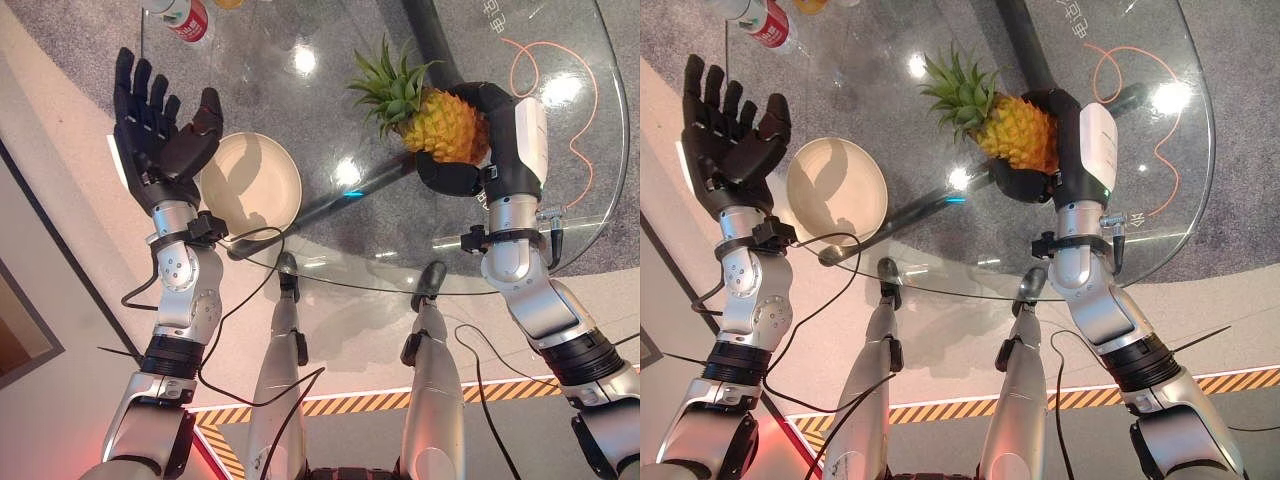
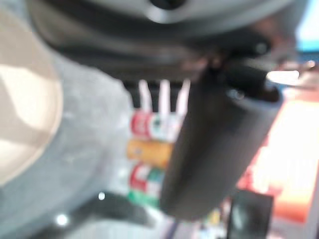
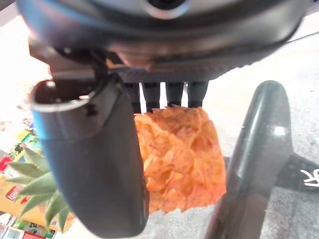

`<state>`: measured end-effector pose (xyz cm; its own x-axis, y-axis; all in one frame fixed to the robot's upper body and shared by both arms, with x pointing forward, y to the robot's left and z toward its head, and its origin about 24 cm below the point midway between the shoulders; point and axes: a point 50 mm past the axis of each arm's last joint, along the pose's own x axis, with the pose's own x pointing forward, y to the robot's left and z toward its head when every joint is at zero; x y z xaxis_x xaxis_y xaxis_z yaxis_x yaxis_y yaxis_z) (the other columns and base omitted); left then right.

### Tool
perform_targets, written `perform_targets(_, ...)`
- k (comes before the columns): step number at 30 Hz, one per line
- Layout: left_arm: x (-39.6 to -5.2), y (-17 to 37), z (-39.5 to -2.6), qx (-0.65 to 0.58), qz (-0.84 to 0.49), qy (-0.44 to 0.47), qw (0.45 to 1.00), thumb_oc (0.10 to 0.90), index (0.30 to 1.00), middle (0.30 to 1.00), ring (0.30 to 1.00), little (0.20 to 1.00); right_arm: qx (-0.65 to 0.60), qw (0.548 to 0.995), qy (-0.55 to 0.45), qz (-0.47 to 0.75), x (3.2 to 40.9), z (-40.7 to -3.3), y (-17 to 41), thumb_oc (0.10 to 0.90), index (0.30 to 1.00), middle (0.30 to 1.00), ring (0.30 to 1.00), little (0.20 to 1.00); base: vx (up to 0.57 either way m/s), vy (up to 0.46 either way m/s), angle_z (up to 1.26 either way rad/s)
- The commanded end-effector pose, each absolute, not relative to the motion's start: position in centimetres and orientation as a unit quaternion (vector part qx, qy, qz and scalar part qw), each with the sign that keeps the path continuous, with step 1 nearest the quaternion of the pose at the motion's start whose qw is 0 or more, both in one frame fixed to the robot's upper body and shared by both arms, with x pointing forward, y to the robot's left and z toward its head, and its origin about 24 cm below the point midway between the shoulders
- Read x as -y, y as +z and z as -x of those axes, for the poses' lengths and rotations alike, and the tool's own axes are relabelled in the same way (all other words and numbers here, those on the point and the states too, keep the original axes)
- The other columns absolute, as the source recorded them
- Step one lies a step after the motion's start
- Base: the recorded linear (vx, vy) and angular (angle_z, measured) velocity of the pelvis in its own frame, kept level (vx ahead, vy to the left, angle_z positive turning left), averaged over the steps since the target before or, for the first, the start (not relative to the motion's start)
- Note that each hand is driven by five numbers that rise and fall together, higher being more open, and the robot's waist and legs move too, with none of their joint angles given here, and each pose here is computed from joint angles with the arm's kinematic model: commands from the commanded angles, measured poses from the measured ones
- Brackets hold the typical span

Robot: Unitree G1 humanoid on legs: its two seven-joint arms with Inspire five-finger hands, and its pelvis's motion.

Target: Pick up the fruit to the plate

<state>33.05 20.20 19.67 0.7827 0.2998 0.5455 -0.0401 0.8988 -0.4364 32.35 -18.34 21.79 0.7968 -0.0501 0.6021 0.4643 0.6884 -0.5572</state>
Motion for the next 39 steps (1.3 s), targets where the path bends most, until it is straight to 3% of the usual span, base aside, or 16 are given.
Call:
perform_targets(1, -18.7, 25.4, -31.8, 0.428, 0.215, 0.015, 0.878, 0.8, 0.9, 0.9, 0.9, 0.9, 0.489, 0.809, -0.16, 0.286, 15.6, -29.0, 29.6, 0.1, 0.3, 0.3, 0.3, 0.2, 0.0, 0.0, 0.0)
perform_targets(26, -13.6, 25.7, -31.7, 0.381, 0.201, -0.203, 0.879, 0.8, 0.9, 0.9, 0.9, 0.9, 0.492, 0.807, -0.102, 0.309, 13.2, -28.8, 30.4, 0.1, 0.3, 0.3, 0.3, 0.2, 0.0, 0.0, 0.0)
perform_targets(39, -12.0, 26.1, -31.4, 0.37, 0.188, -0.267, 0.87, 0.8, 0.9, 0.9, 0.9, 0.9, 0.495, 0.808, -0.065, 0.312, 12.0, -28.5, 30.5, 0.1, 0.3, 0.3, 0.3, 0.2, 0.0, 0.0, 0.0)
